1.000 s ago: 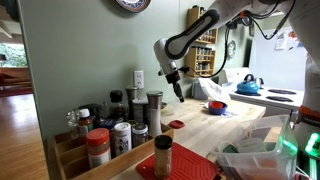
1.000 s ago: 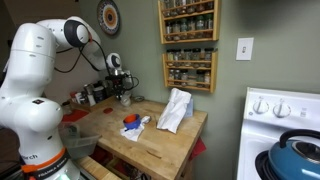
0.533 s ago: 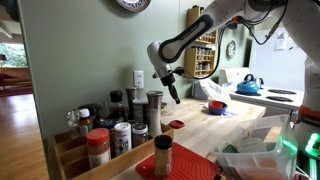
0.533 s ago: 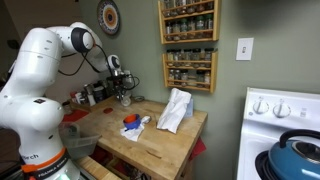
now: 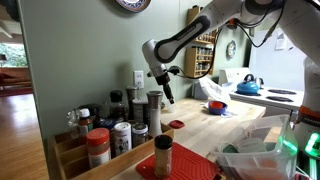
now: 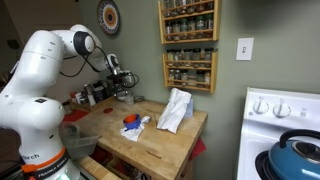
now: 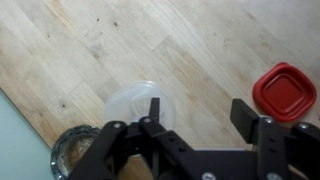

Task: Stack the plastic cup on the other

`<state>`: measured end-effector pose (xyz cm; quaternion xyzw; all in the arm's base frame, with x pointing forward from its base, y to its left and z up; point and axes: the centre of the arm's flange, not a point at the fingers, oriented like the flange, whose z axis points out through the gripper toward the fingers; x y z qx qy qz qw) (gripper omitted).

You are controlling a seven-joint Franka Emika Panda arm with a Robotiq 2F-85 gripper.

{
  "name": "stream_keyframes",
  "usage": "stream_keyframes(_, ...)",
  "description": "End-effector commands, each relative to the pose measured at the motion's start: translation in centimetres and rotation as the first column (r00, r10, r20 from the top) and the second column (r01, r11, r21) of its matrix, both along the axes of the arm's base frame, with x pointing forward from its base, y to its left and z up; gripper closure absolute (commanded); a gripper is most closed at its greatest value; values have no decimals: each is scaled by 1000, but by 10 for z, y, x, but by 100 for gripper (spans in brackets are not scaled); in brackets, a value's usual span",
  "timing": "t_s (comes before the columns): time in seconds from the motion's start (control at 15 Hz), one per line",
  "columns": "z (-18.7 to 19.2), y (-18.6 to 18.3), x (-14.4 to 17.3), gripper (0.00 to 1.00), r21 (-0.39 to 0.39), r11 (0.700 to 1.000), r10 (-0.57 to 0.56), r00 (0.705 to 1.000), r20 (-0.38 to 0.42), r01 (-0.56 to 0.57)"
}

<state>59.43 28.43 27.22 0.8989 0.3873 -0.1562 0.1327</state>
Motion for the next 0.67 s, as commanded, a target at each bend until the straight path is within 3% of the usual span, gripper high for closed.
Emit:
stream_keyframes(0.0,-10,-7,14,0,-35,999,12,1000,-4,-12)
stream_keyframes(0.33,1,-21,11,0,-16,998,-66,998,15,66)
stream_keyframes(0.6,54,-29,-3,0,67,978,-203,975,88,198)
